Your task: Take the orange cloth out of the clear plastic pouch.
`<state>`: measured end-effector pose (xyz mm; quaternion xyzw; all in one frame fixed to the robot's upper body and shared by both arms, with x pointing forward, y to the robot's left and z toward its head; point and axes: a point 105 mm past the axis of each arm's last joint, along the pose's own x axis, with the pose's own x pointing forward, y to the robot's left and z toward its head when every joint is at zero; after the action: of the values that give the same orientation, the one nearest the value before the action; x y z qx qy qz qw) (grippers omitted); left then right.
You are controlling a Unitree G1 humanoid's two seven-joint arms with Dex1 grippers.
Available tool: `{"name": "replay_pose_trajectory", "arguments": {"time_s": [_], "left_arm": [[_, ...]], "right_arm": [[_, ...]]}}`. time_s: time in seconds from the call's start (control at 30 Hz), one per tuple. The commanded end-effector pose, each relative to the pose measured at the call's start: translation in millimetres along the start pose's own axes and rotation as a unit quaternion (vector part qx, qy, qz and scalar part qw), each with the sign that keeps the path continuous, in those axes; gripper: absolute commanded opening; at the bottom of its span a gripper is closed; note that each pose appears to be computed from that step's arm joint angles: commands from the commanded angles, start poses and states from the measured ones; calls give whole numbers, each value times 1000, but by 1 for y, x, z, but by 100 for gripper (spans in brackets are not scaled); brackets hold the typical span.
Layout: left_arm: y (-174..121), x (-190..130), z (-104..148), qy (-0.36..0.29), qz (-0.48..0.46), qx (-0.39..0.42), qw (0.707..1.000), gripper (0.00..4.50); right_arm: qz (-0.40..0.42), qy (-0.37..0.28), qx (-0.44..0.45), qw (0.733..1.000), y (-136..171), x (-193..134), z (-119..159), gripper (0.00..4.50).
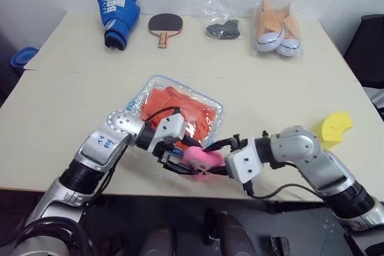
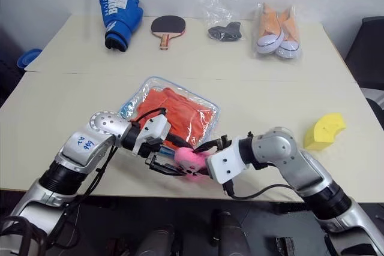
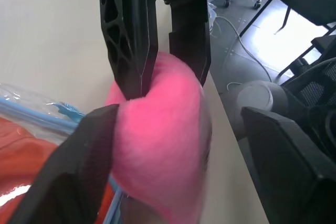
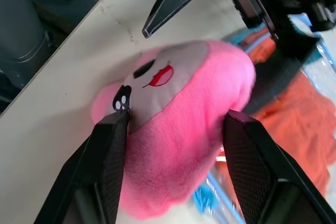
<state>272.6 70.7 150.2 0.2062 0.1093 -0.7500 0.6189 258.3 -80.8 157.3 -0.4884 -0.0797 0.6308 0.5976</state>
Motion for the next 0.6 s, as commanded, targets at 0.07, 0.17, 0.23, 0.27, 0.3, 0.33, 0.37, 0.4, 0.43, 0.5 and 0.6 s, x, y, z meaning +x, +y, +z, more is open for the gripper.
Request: {"name": "replay_pose_trajectory", "arguments": {"time_s": [0.07,0.17,0.23,0.27,0.3,0.33,0.37,0.4,0.43,0.5,0.6], "left_arm": [[-6,-11,-1,0,-6,13,1000,210],[-9,-15,0,-3,-4,15,1000,117],[-9,-15,-1,-4,-1,14,1000,57],[-10,-15,-1,-4,0,14,1000,26],[-11,-15,-2,-4,0,14,1000,3],[-12,-16,-2,-3,-1,15,1000,1],[-14,-16,-3,-2,-2,15,1000,1],[-15,-17,-3,-1,-3,14,1000,1],[-17,-18,-4,1,-4,12,1000,1],[-20,-20,-9,14,-4,8,1000,1],[-24,-20,-13,23,-5,4,1000,1]], "right_arm": [[-21,44,-19,999,-9,-30,-8,271],[-23,55,-9,998,-9,-35,-19,271],[-31,40,3,999,-13,-32,-17,271],[-34,33,8,999,-15,-30,-16,271],[-34,32,4,999,-17,-29,-17,271],[-33,35,-4,999,-18,-27,-18,271],[-30,38,-15,999,-19,-26,-21,271],[-27,40,-25,999,-21,-23,-22,271],[-25,38,-35,998,-23,-20,-23,271],[-22,31,-60,997,-30,-10,-21,271],[0,29,-101,994,-31,4,-21,271]]}}
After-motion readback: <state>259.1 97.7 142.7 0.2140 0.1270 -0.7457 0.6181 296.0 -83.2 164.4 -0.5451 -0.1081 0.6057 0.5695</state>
